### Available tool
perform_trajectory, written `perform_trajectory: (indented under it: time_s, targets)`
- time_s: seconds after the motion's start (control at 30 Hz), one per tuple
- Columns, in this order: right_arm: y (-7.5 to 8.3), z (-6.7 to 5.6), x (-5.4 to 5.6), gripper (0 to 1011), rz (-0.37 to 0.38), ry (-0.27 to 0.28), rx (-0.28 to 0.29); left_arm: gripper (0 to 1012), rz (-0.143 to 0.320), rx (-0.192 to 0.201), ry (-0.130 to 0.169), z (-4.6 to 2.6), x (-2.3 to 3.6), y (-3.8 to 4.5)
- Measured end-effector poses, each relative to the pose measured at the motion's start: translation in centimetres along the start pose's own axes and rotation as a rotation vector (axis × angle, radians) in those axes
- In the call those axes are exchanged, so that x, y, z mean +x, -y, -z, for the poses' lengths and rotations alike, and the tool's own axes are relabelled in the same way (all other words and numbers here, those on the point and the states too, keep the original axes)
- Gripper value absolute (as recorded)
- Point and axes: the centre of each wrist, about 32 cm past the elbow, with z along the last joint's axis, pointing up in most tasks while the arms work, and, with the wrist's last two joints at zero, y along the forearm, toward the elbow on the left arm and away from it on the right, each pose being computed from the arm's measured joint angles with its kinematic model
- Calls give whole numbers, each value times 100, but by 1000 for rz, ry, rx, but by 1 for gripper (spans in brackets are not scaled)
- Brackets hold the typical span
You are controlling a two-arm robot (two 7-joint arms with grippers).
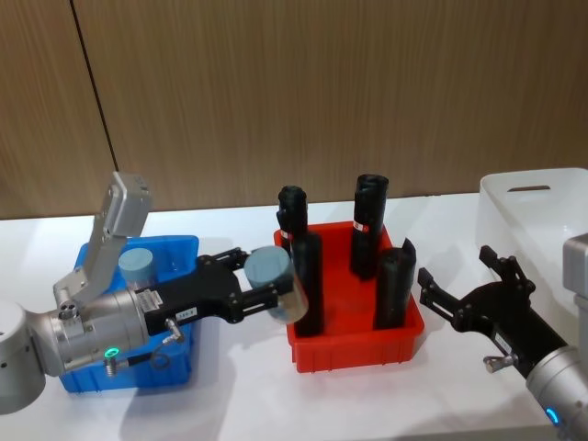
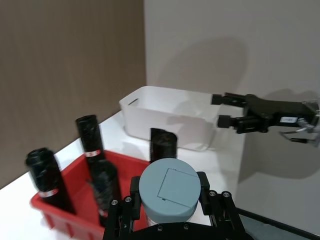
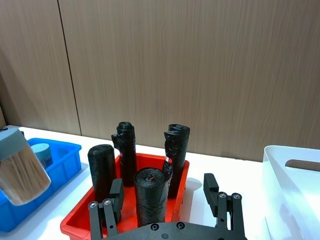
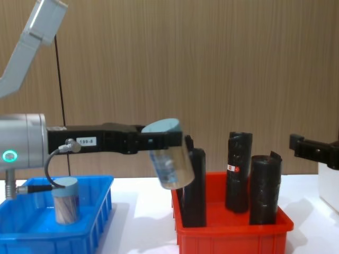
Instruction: Pick the cotton swabs from the blue box and place them into the white box.
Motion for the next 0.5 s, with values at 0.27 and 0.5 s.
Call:
perform_trajectory:
  time_s: [0.27, 0.5]
  targets:
    - [0, 0, 0, 1002, 0, 0, 0, 663, 100, -31, 4, -22, 12, 84]
    - [0, 0, 0, 1002, 0, 0, 0, 663, 144, -49, 10, -38, 9, 126]
